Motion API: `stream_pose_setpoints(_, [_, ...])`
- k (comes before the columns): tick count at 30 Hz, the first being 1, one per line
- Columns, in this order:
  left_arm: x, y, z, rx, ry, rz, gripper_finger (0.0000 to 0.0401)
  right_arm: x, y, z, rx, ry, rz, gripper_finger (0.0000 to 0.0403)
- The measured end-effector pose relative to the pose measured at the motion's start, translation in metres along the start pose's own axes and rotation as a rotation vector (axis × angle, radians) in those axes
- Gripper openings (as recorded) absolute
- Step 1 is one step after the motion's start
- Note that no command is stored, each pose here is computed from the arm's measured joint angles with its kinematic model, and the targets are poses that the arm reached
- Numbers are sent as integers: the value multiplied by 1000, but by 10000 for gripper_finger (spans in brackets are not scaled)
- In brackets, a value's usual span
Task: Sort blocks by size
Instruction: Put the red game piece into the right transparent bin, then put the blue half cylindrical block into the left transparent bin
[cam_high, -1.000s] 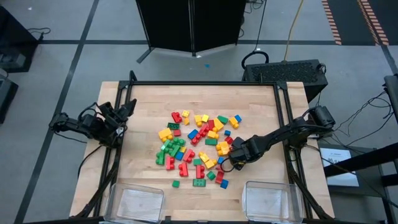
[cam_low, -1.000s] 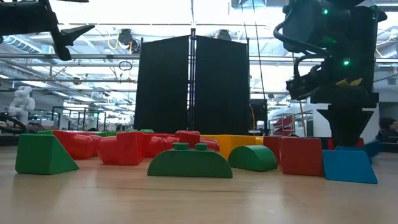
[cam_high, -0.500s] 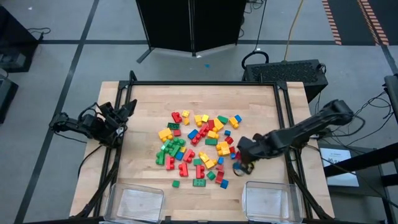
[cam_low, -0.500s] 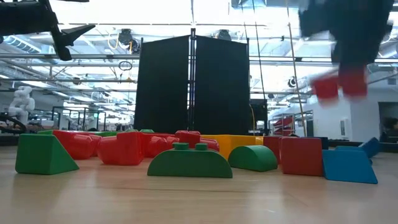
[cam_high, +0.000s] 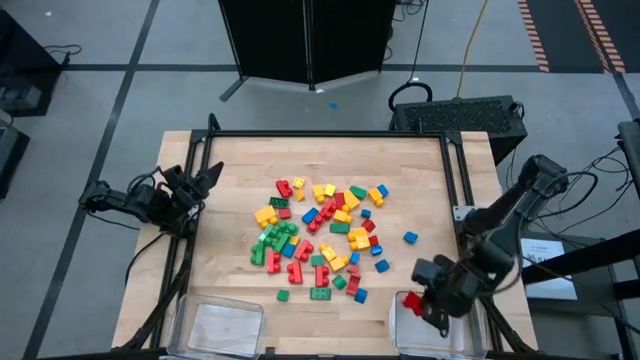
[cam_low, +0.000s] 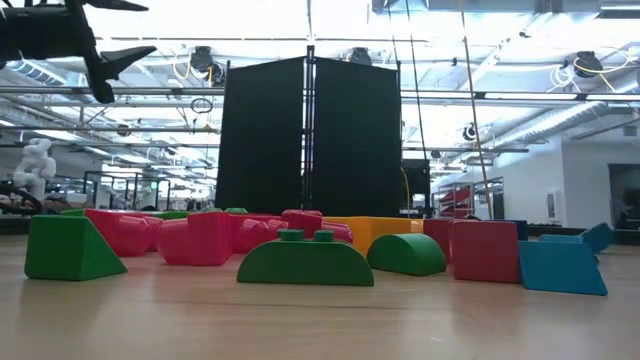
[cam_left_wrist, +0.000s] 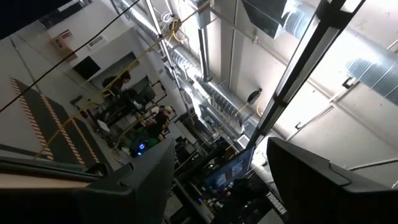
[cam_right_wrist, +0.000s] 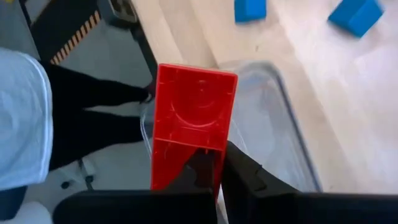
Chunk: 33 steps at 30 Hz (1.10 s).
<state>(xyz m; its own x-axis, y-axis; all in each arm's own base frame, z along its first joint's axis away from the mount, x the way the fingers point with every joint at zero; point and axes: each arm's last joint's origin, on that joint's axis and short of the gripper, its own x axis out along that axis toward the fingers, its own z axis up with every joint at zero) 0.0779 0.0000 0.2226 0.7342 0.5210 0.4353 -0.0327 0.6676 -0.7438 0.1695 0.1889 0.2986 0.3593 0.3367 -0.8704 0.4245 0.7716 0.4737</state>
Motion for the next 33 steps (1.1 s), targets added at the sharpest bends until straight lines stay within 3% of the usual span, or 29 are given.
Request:
stream_pose_setpoints(13, [0, 0, -1, 5, 5, 2, 255, 43, 10, -20, -27, 152, -106, 118])
stream_pose_setpoints(21, [0, 0, 0, 3, 4, 2, 255, 25, -3, 7, 11, 64, -121, 190])
stream_pose_setpoints(25, [0, 0, 0, 2, 4, 2, 255, -4, -34, 29, 52, -71, -289, 209])
stream_pose_setpoints(30, [0, 0, 0, 2, 4, 2, 255, -44, -82, 42, 155, -150, -605, 221])
stream_pose_setpoints(33, [0, 0, 0, 2, 4, 1, 255, -53, -99, 44, 189, -157, -628, 232])
